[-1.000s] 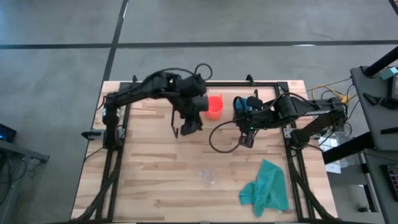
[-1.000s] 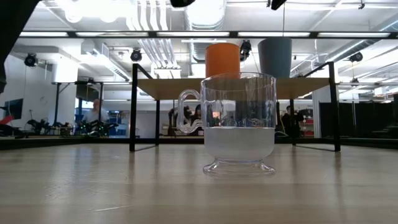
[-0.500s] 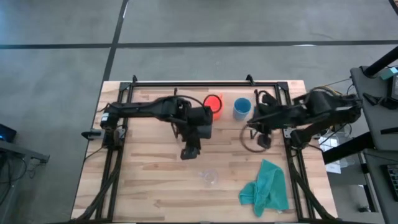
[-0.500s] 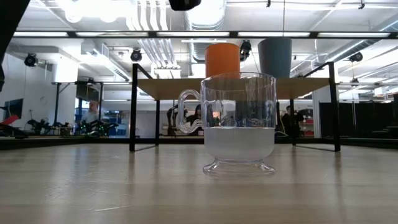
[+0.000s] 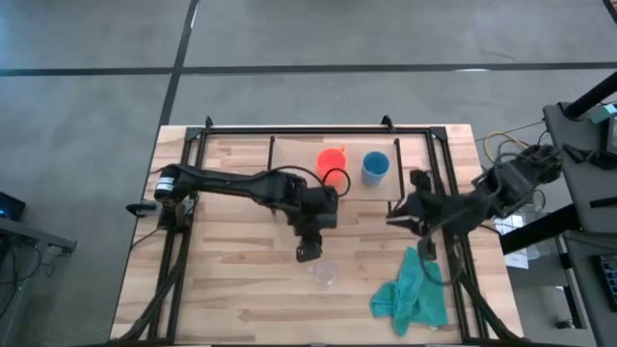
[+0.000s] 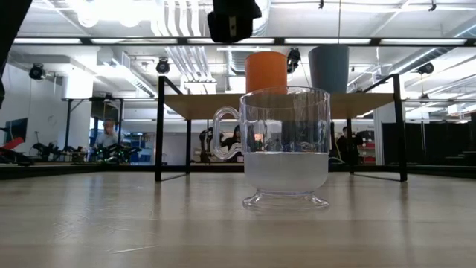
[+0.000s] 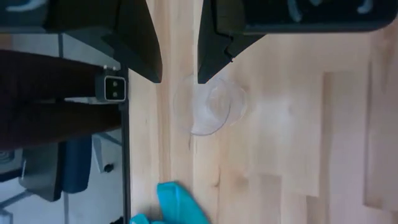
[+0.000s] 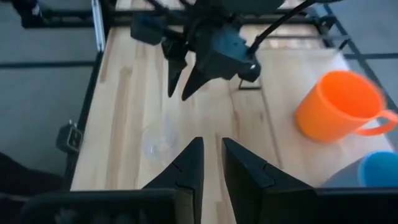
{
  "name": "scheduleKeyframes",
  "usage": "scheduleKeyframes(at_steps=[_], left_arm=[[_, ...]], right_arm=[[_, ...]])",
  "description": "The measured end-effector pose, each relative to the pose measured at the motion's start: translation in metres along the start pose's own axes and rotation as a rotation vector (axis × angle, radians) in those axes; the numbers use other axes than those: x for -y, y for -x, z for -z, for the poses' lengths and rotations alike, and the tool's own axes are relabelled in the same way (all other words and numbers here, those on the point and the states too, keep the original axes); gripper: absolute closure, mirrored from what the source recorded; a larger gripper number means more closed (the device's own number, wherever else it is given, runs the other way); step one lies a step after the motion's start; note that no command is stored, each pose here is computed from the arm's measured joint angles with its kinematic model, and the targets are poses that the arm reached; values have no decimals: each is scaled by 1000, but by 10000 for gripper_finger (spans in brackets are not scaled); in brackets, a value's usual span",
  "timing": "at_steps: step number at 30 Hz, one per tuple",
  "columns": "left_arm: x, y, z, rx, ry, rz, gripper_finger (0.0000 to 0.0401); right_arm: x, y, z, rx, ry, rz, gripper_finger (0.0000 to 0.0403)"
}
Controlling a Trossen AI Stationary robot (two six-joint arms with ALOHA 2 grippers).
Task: Stack small to large cups/mugs on shelf
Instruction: Put the transparent mug on the shelf
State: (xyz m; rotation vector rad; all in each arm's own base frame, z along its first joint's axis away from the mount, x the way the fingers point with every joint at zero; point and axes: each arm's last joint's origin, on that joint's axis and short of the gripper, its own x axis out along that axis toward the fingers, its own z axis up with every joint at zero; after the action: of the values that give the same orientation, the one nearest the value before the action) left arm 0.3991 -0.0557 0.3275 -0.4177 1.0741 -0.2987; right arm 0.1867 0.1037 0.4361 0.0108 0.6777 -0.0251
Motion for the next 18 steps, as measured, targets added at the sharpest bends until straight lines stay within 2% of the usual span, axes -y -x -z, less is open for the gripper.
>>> scheduleKeyframes(at_steps=[3,8,14,18], left_arm=[[-1,-14,2,25,22,16,312],[-1,-34,5,68,143,43,312],[-7,-59,25,34,230,-59,312],[-15,-67,33,32,301,-130,312]], right_arm=[[-8,-12,9,-35,-5,0,351],[-18,-23,27,-98,-16,0,351],[-33,-27,43,-124,40,-40,351],[-41,-24,47,-115,27,-74,351]])
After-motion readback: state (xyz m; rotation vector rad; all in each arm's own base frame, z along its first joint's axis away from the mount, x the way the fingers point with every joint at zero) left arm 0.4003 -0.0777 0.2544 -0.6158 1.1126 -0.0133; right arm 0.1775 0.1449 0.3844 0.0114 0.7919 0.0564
